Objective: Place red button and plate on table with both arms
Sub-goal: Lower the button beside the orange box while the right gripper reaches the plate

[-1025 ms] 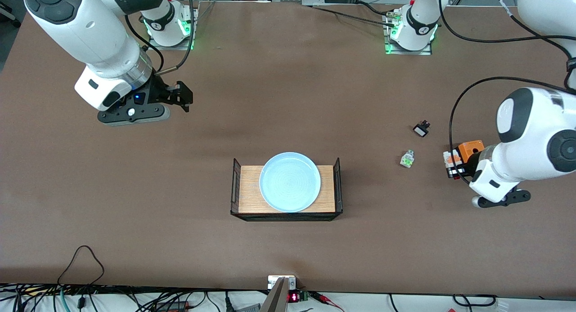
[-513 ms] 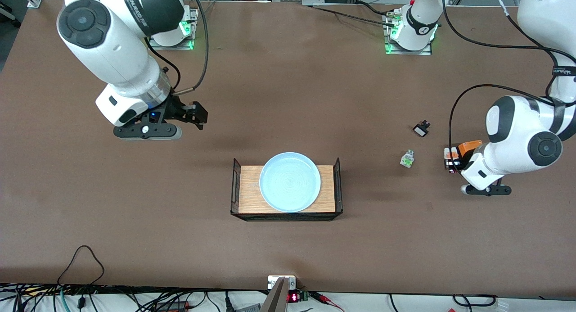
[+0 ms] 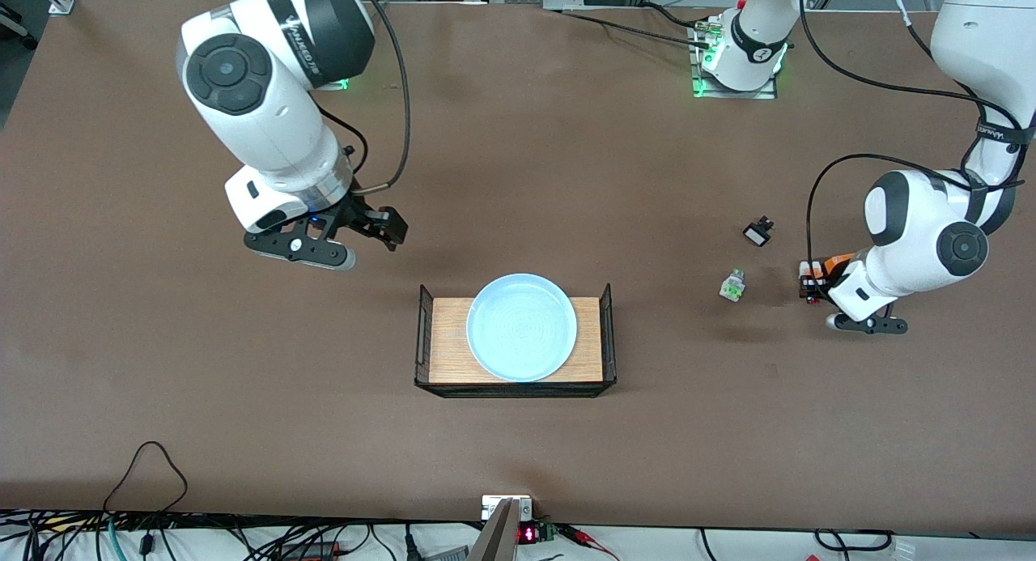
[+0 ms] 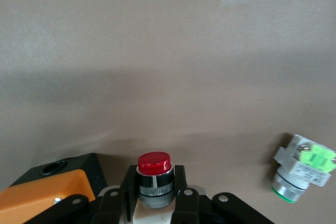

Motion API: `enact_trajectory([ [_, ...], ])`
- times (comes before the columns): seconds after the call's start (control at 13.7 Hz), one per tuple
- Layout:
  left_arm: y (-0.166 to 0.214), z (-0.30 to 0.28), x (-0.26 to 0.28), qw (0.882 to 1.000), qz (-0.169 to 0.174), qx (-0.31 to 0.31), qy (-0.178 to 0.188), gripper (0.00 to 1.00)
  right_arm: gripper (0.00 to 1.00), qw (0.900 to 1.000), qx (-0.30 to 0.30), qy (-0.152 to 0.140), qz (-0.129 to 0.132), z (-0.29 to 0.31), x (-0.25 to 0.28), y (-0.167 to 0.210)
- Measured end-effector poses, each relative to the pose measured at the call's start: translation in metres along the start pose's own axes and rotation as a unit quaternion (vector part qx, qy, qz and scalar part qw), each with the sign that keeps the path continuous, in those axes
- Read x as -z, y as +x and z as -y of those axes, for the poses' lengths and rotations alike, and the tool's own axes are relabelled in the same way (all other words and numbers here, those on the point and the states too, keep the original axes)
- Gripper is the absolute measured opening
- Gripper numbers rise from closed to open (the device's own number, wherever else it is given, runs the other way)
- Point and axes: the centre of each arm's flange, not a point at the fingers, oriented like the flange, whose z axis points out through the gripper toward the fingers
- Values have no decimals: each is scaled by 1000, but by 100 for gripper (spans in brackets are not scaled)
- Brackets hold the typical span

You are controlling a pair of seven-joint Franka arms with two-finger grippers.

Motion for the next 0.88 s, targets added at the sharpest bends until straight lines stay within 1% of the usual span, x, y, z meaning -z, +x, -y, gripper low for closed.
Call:
enact_trajectory([
  [0.29,-1,2,-17,1000,8,4,-6,31,100,997,-72,9,-5,33,-19,-3],
  [0.51,-1,1,-22,1000,10,12,-8,31,100,992,-127,11,-5,55,-34,-5],
  [0.59,-1,0,-22,1000,11,13,-8,31,100,990,-139,7,-9,62,-40,-8],
  [0.81,-1,-4,-28,1000,15,12,-11,32,100,983,-178,1,-36,85,-56,-18],
  [0.88,-1,-4,-28,1000,15,12,-11,36,100,982,-185,1,-40,93,-60,-22],
])
